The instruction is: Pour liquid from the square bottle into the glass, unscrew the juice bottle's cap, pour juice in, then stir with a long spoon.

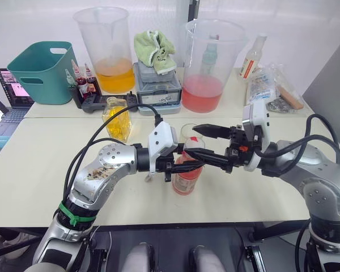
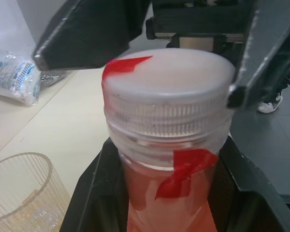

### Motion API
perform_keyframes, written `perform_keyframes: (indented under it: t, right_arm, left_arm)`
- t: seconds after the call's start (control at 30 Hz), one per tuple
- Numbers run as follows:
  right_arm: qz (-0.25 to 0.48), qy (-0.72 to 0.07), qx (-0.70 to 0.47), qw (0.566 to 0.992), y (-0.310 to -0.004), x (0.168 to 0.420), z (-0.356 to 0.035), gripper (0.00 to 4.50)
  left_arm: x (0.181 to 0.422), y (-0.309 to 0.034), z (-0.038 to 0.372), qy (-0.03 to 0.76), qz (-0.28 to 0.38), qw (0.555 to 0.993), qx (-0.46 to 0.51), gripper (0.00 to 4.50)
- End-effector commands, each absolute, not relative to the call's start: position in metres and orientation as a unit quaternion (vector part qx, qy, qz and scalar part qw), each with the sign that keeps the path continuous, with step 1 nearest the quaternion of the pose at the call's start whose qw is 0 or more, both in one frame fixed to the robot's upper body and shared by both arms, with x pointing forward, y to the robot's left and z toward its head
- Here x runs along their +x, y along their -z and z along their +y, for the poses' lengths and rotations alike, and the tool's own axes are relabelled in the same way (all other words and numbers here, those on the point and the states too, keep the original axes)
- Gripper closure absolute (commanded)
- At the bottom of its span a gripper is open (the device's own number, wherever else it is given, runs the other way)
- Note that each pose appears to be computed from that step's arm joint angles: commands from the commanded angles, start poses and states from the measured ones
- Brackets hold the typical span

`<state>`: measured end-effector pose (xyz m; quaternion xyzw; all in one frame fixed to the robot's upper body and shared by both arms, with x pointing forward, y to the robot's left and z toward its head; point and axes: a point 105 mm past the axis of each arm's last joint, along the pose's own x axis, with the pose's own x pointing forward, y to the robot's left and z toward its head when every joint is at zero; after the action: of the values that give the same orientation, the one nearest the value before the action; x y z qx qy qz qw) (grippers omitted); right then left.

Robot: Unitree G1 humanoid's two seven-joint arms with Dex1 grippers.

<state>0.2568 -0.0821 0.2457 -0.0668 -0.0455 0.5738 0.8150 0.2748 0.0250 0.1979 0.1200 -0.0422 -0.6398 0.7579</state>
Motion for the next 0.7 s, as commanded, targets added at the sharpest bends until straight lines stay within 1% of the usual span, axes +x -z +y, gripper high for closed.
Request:
perform_keyframes:
  t: [0.03,0.07,0.1,0.2,0.23,0.3,0.4,0.53,0.57,0.63,0.67,0.7]
  right_arm:
    - [-0.056,-0.583,-0.082,0.806,-0.251,0.252,-0.084,2.53]
    - [-0.053,-0.591,-0.088,0.8,-0.249,0.251,-0.084,2.84]
    - [-0.051,-0.596,-0.092,0.796,-0.248,0.251,-0.084,2.87]
    - [-0.033,-0.631,-0.129,0.765,-0.24,0.254,-0.089,2.87]
    - [-0.028,-0.646,-0.144,0.749,-0.238,0.256,-0.091,2.87]
    - [-0.021,-0.685,-0.179,0.705,-0.235,0.262,-0.093,2.87]
    - [-0.015,-0.724,-0.194,0.661,-0.233,0.265,-0.094,2.87]
    - [-0.021,-0.777,-0.185,0.601,-0.242,0.281,-0.092,2.87]
    - [-0.018,-0.783,-0.191,0.592,-0.242,0.284,-0.091,2.87]
    - [-0.02,-0.791,-0.2,0.578,-0.251,0.292,-0.082,2.87]
    - [-0.009,-0.797,-0.19,0.573,-0.26,0.292,-0.079,2.87]
    - [-0.005,-0.799,-0.184,0.573,-0.268,0.293,-0.078,2.37]
  left_arm:
    - [0.275,-0.183,0.024,0.642,-0.015,0.756,0.129,2.94]
    - [0.275,-0.183,0.024,0.64,-0.015,0.757,0.13,2.94]
    - [0.275,-0.183,0.024,0.639,-0.016,0.758,0.13,2.94]
    - [0.275,-0.183,0.024,0.638,-0.016,0.759,0.129,2.94]
    - [0.274,-0.183,0.025,0.638,-0.016,0.759,0.13,2.94]
    - [0.274,-0.182,0.026,0.637,-0.014,0.759,0.131,2.94]
    - [0.274,-0.182,0.028,0.635,-0.012,0.761,0.132,2.94]
    - [0.272,-0.181,0.029,0.634,-0.01,0.762,0.133,2.94]
    - [0.272,-0.181,0.029,0.633,-0.01,0.762,0.133,2.94]
    - [0.271,-0.182,0.028,0.634,-0.01,0.762,0.133,2.94]
    - [0.271,-0.182,0.028,0.633,-0.009,0.762,0.133,2.94]
    - [0.271,-0.182,0.028,0.633,-0.009,0.763,0.132,2.94]
